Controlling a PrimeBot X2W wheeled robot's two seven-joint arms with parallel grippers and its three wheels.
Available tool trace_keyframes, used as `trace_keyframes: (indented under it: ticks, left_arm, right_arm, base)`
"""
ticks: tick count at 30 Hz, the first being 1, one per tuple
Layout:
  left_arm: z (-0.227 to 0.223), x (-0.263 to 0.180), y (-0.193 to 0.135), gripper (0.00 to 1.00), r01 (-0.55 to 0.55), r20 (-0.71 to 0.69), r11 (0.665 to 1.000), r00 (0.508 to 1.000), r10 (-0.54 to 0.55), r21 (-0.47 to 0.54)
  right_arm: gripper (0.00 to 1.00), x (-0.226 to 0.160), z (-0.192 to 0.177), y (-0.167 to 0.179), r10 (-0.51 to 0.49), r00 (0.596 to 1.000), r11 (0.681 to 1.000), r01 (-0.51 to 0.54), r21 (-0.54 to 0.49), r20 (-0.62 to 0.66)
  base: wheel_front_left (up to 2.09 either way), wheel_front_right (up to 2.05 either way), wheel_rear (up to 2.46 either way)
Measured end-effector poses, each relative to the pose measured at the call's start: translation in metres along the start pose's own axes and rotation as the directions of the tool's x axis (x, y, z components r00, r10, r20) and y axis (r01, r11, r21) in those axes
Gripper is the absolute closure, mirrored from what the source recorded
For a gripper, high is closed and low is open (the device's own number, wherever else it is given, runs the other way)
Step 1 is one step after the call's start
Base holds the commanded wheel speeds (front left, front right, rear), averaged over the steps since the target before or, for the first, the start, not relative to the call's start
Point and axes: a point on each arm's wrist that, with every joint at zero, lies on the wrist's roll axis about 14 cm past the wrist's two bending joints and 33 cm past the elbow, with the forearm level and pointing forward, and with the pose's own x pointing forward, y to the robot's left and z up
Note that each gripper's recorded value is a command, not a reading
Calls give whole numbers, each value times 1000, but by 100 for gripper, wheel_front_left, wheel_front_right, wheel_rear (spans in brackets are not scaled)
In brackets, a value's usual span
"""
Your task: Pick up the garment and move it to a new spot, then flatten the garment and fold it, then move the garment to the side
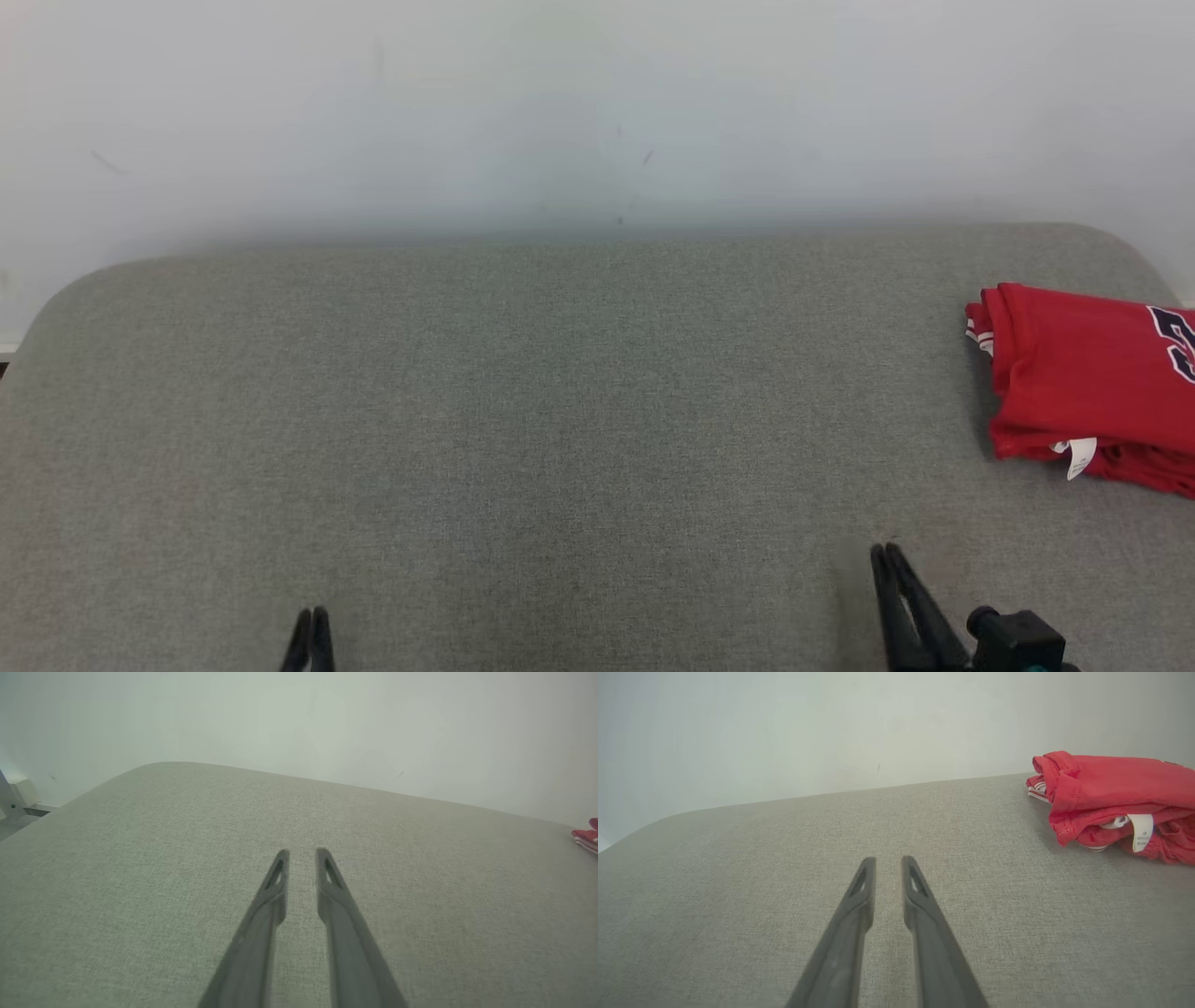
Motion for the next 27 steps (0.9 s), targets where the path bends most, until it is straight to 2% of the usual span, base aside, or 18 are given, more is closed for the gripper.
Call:
trace_keyframes:
  ticks: [3,12,21,27]
  left_arm:
    - [-7,-2,3,100,-13,-30,1000,999,12,-25]
    - [-9,1,11,100,-59,-57,980,997,50,-188]
    - [-7,7,15,100,-83,-68,946,996,65,-314]
    - [-6,10,17,100,-97,-78,912,994,72,-399]
  right_arm:
    - [100,-3,-8,-3,-12,1000,999,13,31,-29]
    - [100,0,-7,-10,-52,998,978,59,201,-39]
    - [100,4,-3,-14,-73,997,938,81,336,-37]
    - [100,7,0,-16,-84,996,900,90,427,-34]
  base:
    - [0,0,0]
    - [0,0,0]
    - [0,0,0]
    - [0,0,0]
